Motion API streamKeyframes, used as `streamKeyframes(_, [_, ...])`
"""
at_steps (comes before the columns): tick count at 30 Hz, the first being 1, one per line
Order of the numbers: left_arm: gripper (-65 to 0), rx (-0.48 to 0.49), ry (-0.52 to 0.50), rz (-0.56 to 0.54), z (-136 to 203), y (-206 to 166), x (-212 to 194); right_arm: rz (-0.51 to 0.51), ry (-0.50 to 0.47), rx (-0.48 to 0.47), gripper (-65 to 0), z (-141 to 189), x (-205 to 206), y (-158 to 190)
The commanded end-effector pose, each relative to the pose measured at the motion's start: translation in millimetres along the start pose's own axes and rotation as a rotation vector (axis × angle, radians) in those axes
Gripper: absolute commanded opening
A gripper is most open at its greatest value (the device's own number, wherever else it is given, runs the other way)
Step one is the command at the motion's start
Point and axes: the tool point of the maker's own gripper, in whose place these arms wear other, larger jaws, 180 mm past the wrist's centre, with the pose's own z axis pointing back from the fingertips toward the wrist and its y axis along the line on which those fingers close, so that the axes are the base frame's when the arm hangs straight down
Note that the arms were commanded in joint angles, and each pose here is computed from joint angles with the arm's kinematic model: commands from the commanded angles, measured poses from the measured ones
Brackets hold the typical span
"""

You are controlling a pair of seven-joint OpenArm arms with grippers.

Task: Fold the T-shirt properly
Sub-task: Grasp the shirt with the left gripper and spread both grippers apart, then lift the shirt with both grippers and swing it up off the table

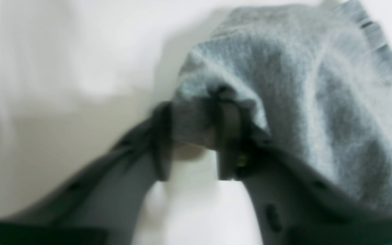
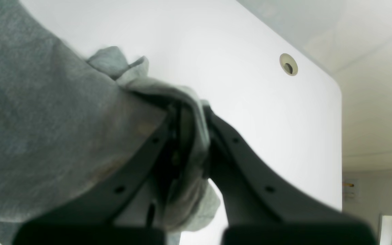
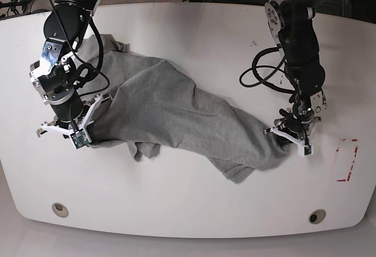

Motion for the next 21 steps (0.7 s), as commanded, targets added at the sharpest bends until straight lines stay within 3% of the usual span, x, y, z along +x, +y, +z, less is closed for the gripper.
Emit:
streamKeyframes(1, [-65.0,-0.024,0.070,-0.040,-2.4,-12.7,-12.2,0.010,-0.051,-0.028,-65.0,3.4,15.1,-9.8])
streamKeyframes(6, [-65.0,-0.009,0.056,-0.076,-0.2,-1.4,-6.7,0.010,-0.056,-0.032,-65.0,3.4,17.1,-11.7])
streamKeyframes(10, [-65.0,0.002,-0.032,-0.101,7.7,-0.5,21.9,0.016,-0.056,-0.036,-65.0,4.0,17.6,-13.6])
streamKeyframes(21, [-65.0,0.139,-0.225,-0.289,87.7,33.3,110.4,0.054,-0.133,-0.122,-65.0,7.5,54.0,-51.5])
